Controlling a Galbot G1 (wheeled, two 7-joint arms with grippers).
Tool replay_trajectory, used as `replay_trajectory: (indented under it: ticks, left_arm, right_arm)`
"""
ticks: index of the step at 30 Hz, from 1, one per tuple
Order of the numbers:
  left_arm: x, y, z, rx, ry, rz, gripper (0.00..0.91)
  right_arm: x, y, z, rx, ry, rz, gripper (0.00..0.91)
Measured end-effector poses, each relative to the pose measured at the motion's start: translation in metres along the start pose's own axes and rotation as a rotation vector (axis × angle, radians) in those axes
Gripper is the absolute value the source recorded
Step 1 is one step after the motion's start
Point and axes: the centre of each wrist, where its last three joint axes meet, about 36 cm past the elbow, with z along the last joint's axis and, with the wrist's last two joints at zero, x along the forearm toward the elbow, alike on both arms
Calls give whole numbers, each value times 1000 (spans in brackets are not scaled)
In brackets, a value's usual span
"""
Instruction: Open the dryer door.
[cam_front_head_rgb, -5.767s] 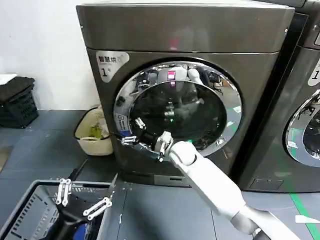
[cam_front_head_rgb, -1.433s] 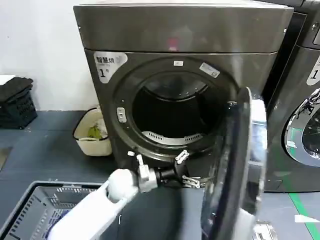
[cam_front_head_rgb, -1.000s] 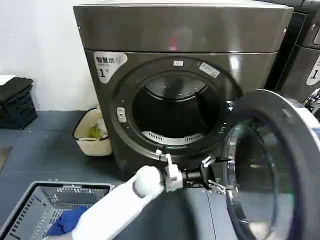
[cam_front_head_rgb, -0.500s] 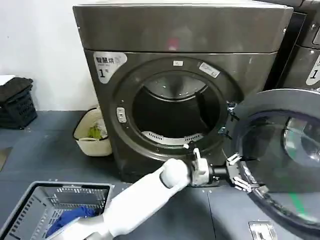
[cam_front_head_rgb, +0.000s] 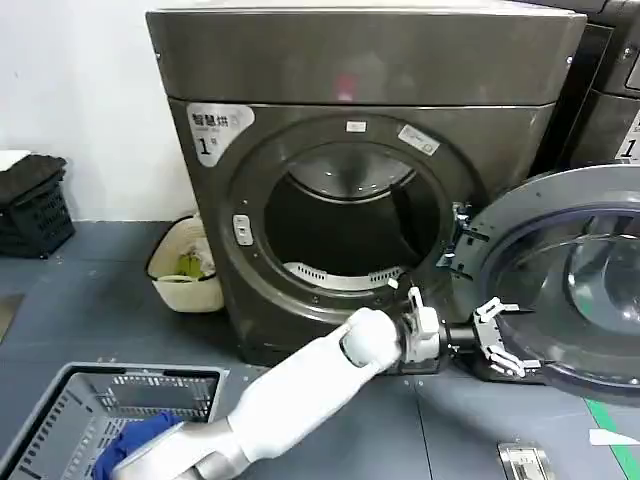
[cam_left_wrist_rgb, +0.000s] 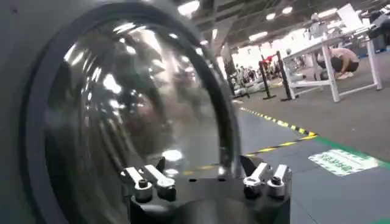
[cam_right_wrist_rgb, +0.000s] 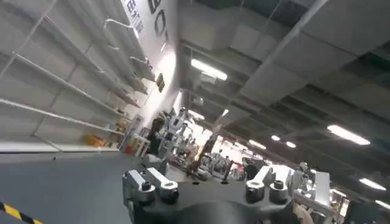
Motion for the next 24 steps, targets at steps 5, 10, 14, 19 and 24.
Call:
replay_trajectory:
  ticks: [5, 10, 14, 19, 24]
  left_arm:
    - [17, -9, -2, 15, 7, -7, 907]
    - [47, -24, -12, -3, 3, -10, 907]
    - [81, -32, -24, -87, 32, 4, 907]
    - [135, -35, -40, -154, 85, -2, 907]
    - [188, -35, -58, -297, 188, -23, 907]
  right_arm:
    - [-8, 2, 5, 7, 1, -3, 907]
    - [-14, 6, 8, 23, -6, -12, 907]
    - [-15, 13, 9, 20, -5, -30, 907]
    - [-16, 22, 9, 14, 3, -45, 907]
    - [-18, 24, 11, 19, 8, -59, 907]
